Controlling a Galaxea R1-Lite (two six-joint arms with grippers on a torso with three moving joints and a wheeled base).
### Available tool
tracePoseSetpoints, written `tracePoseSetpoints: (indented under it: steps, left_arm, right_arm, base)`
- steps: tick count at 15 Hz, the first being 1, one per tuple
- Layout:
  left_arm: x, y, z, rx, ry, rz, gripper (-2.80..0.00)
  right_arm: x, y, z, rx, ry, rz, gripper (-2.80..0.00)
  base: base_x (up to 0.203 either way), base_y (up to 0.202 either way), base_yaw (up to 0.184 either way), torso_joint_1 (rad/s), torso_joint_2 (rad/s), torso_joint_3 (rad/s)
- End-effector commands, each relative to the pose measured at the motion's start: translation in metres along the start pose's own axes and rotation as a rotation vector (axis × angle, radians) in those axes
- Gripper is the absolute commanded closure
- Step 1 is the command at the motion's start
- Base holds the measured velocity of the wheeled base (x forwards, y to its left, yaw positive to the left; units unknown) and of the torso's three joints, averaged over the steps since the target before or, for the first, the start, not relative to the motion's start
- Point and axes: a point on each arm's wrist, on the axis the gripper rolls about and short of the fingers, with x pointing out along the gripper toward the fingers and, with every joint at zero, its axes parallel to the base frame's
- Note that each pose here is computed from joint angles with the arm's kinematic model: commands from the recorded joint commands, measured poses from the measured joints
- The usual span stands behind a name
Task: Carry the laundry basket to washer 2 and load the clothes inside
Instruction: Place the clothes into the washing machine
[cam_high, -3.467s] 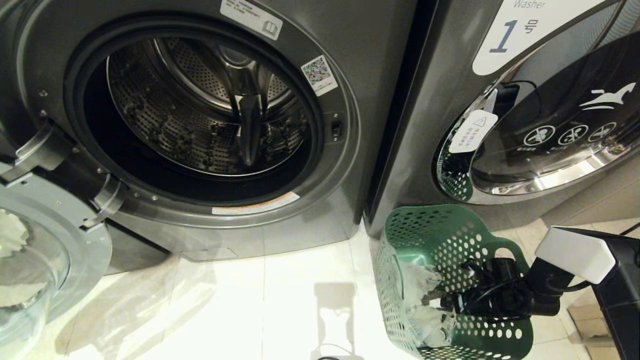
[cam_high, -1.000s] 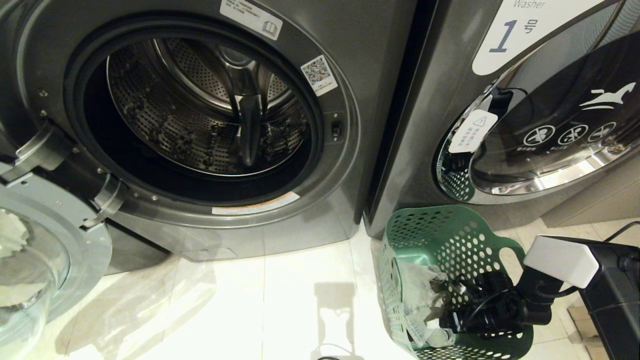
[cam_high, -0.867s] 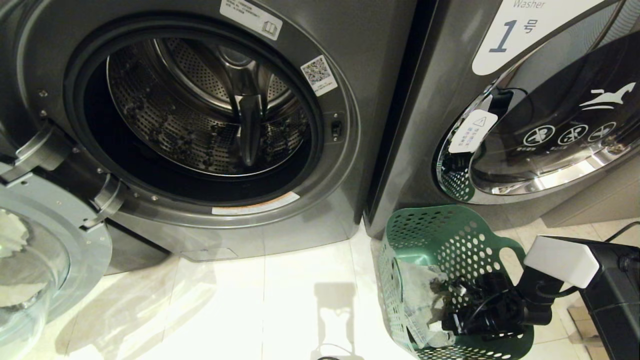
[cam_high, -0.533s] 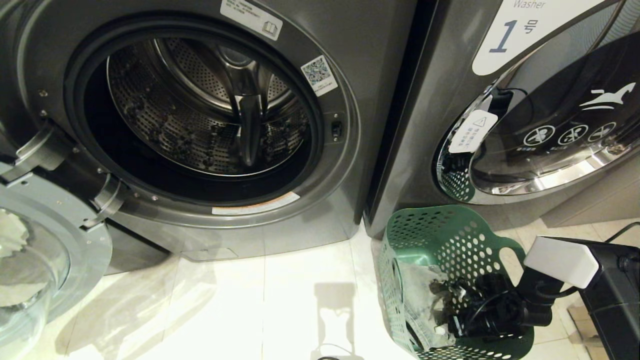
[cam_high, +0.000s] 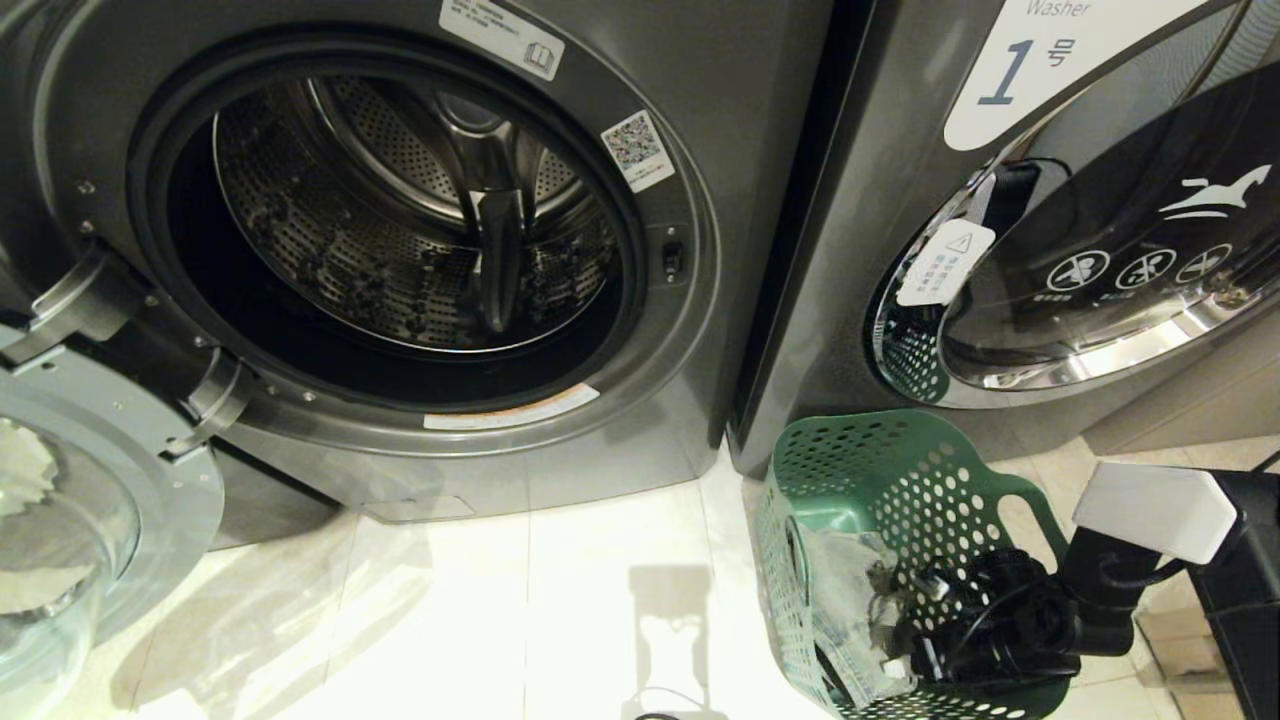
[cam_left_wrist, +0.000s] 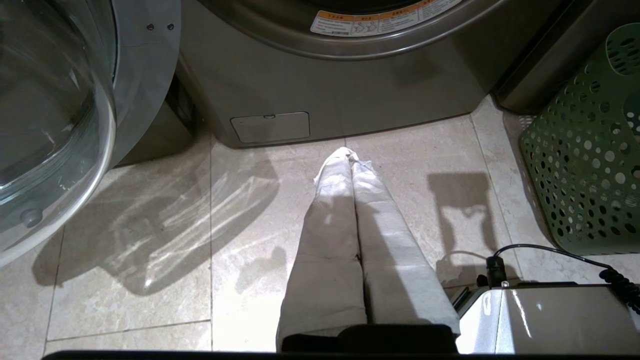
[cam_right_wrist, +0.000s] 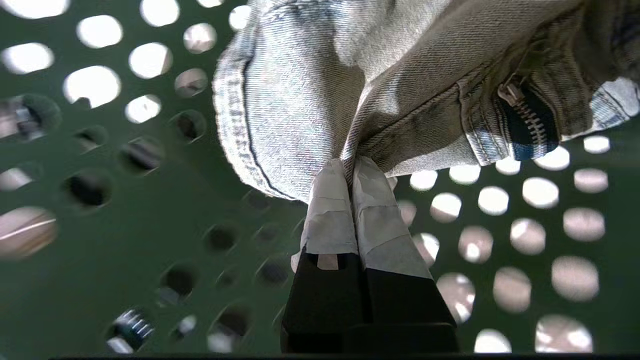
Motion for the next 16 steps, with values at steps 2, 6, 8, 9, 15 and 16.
tracePoseSetpoints:
  steps: [2, 6, 8, 9, 15, 16]
  left_arm:
    - [0.0, 0.0, 0.0, 0.0, 0.002, 0.0, 0.0]
    - [0.0, 0.0, 0.0, 0.0, 0.002, 0.0, 0.0]
    - [0.0, 0.0, 0.0, 0.0, 0.002, 0.0, 0.0]
    - [0.0, 0.0, 0.0, 0.0, 0.002, 0.0, 0.0]
    - [0.0, 0.0, 0.0, 0.0, 0.002, 0.0, 0.0]
    - [0.0, 0.0, 0.0, 0.0, 0.002, 0.0, 0.0]
  right_arm:
    - [-0.034, 0.015, 0.008, -0.017, -0.055, -0.009, 0.0]
    - [-0.062, 0.028, 0.018, -0.047, -0.114, -0.023, 0.0]
    - [-0.077, 0.036, 0.027, -0.071, -0.157, -0.033, 0.0]
    - [-0.083, 0.04, 0.03, -0.083, -0.174, -0.036, 0.0]
    - [-0.111, 0.059, 0.039, -0.158, -0.275, -0.056, 0.0]
    - [-0.113, 0.061, 0.038, -0.164, -0.282, -0.057, 0.0]
  base:
    - [0.0, 0.0, 0.0, 0.0, 0.0, 0.0]
    - [0.0, 0.0, 0.0, 0.0, 0.0, 0.0]
    - [0.0, 0.0, 0.0, 0.0, 0.0, 0.0]
    - [0.0, 0.0, 0.0, 0.0, 0.0, 0.0]
    - [0.0, 0.0, 0.0, 0.0, 0.0, 0.0]
    - [0.0, 0.0, 0.0, 0.0, 0.0, 0.0]
